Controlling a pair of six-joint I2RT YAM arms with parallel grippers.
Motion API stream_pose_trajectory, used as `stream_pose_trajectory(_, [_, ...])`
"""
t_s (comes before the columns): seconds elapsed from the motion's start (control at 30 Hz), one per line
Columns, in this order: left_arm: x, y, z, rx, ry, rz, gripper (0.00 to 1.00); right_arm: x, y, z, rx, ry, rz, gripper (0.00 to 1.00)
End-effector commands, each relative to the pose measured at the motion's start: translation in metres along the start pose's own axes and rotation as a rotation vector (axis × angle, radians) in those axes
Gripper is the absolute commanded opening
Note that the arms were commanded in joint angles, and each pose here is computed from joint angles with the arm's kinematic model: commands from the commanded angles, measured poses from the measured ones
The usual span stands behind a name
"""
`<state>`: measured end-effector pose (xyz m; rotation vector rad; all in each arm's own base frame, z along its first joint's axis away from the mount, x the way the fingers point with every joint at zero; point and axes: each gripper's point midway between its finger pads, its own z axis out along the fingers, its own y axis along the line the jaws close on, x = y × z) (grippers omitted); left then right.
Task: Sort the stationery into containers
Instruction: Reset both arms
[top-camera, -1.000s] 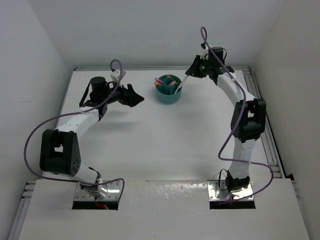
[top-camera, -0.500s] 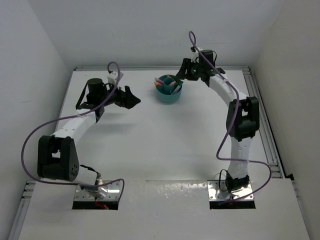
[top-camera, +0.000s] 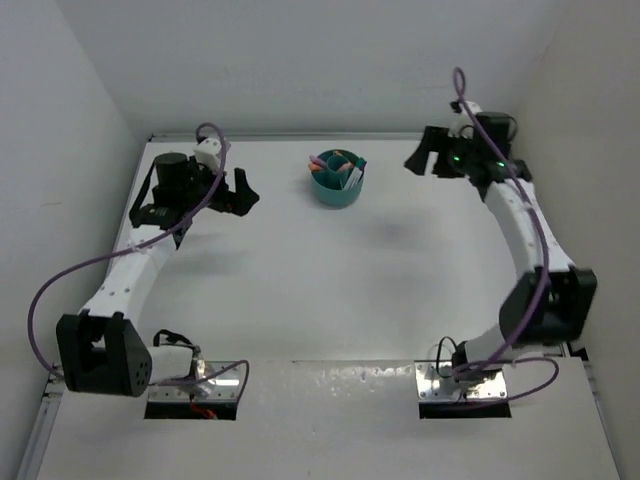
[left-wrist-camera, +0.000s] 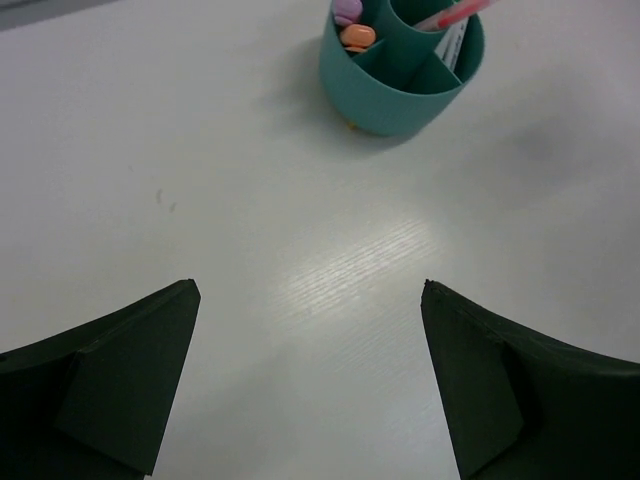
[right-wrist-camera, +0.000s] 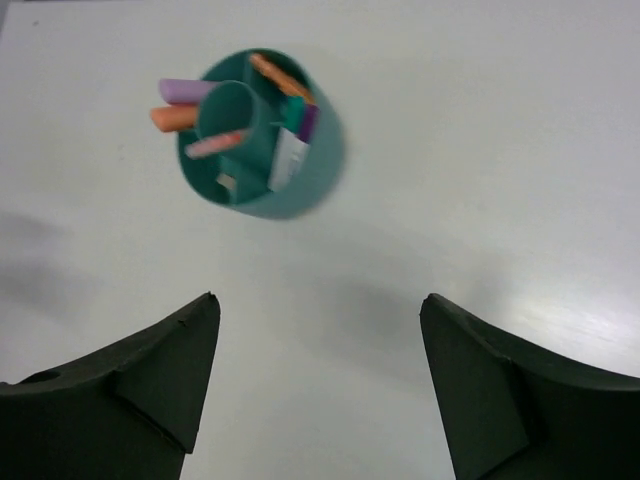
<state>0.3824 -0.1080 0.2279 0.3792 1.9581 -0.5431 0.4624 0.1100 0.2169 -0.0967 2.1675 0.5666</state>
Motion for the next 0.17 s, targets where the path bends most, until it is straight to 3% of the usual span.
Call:
stream_pose_trajectory(0.0, [0.002, 0.02, -0.029, -0.141, 0.005, 0.048, 1.0, 0.012, -0.025, -0.071, 0.065, -0.019, -0.05, 0.8])
stream_pose_trajectory(0.13, [0.009, 0.03, -0.042, -0.197, 0.031, 0.033, 1.0, 0.054, -0.052, -0.109, 0.136, 0.006, -0.011, 0.81])
